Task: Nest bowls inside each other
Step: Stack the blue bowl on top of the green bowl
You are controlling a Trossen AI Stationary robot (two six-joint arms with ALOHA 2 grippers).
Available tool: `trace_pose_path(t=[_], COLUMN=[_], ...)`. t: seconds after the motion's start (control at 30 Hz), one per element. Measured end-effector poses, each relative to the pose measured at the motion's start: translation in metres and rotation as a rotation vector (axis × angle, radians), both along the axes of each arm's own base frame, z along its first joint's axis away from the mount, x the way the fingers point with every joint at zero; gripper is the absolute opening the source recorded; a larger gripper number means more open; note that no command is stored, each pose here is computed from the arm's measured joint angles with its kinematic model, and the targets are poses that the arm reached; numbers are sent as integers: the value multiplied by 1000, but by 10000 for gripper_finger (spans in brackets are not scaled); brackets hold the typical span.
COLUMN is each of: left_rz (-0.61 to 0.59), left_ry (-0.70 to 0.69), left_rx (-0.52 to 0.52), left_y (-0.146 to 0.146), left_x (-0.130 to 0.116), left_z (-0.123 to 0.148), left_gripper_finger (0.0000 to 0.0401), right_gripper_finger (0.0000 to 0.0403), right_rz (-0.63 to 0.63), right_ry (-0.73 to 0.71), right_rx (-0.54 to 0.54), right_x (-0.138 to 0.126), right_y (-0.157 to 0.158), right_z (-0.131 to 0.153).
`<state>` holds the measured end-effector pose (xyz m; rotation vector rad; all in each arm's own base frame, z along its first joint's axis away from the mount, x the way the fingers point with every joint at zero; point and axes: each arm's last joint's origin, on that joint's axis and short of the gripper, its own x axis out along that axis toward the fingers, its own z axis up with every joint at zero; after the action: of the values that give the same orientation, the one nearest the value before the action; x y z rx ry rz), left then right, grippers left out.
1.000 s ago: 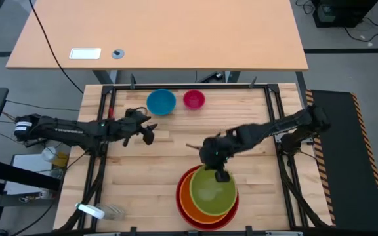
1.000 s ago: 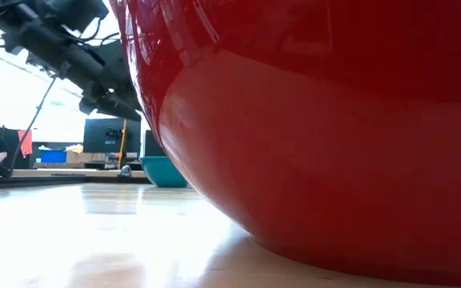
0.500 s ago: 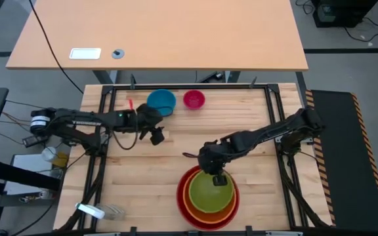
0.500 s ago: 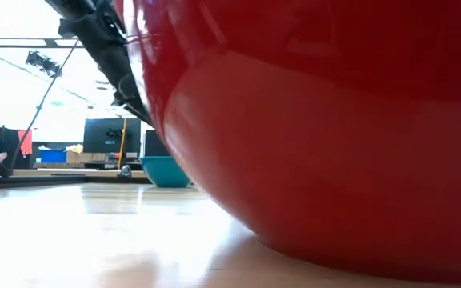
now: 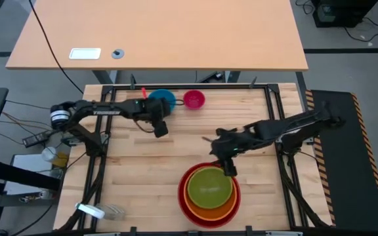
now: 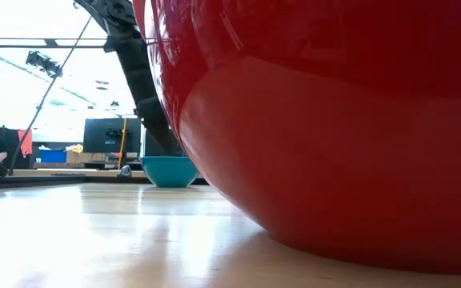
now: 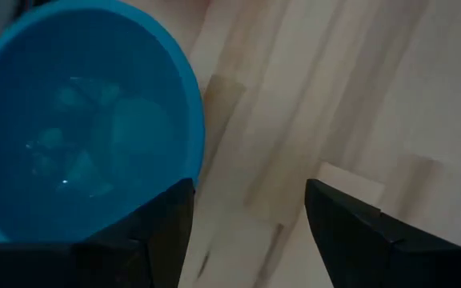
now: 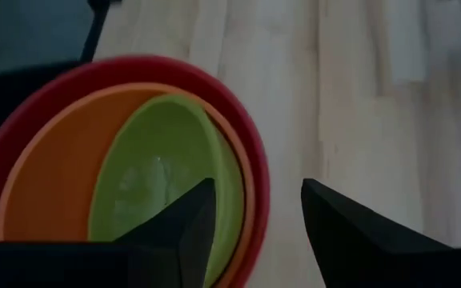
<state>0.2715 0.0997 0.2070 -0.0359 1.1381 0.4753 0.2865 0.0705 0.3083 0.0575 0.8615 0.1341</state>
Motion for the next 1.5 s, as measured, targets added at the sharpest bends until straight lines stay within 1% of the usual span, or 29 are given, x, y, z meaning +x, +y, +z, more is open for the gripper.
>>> trace_pose_path(t=[0.1, 0.27, 0.37, 0.47, 0.53, 0.6, 0.73, 0.77, 0.87, 0.93, 1.0, 1.07, 1.13, 1.23, 1.3, 1.37, 1.43, 1.5], left_rz=[3, 22, 30, -9, -50, -88, -109, -104, -97, -100, -109, -140, -205, -314, -348, -389, -456, -529], left_ry=[34, 83, 138, 180, 210, 245, 269, 272, 274, 253, 211, 140, 42, -145, -227, -278, -310, -303], left_rx=[-3, -1, 70, 86, 80, 74, 68, 71, 93, 128, 157, 170, 156, 128, 120, 82, 41, 14], left_y=[10, 24, 31, 36, 38, 38, 35, 33, 29, 24, 15, 2, -14, -43, -64, -86, -112, -137], left_x=[4, 9, 12, 15, 16, 16, 17, 17, 16, 15, 15, 18, 20, 26, 32, 39, 49, 59], left_z=[-8, -19, -23, -28, -32, -36, -39, -38, -32, -22, -8, 9, 31, 65, 83, 94, 101, 101], left_gripper_finger=[243, 241, 225, 190, 158, 119, 24, 15, 13, 9, 7, 7, 7, 8, 8, 8, 8, 8], right_gripper_finger=[190, 190, 190, 190, 189, 189, 189, 189, 189, 189, 189, 189, 189, 189, 189, 189, 189, 189], right_rz=[-21, -113, -128, -135, -134, -141, -164, -163, -166, -159, -161, -174, -193, -218, -236, -260, -287, -325], right_ry=[-105, -236, -295, -369, -396, -411, -432, -433, -451, -453, -439, -427, -416, -429, -432, -418, -391, -374], right_rx=[14, 66, 112, 170, 192, 201, 174, 164, 156, 144, 135, 119, 93, 81, 71, 49, 21, -8], right_x=[-22, -53, -63, -70, -74, -78, -84, -85, -87, -89, -91, -93, -96, -98, -99, -100, -102, -104], right_y=[-6, -14, -13, -11, -10, -11, -12, -12, -13, -14, -14, -16, -18, -21, -23, -26, -29, -35], right_z=[-5, -32, -59, -78, -87, -94, -101, -103, -101, -99, -100, -100, -101, -98, -97, -98, -100, -101])
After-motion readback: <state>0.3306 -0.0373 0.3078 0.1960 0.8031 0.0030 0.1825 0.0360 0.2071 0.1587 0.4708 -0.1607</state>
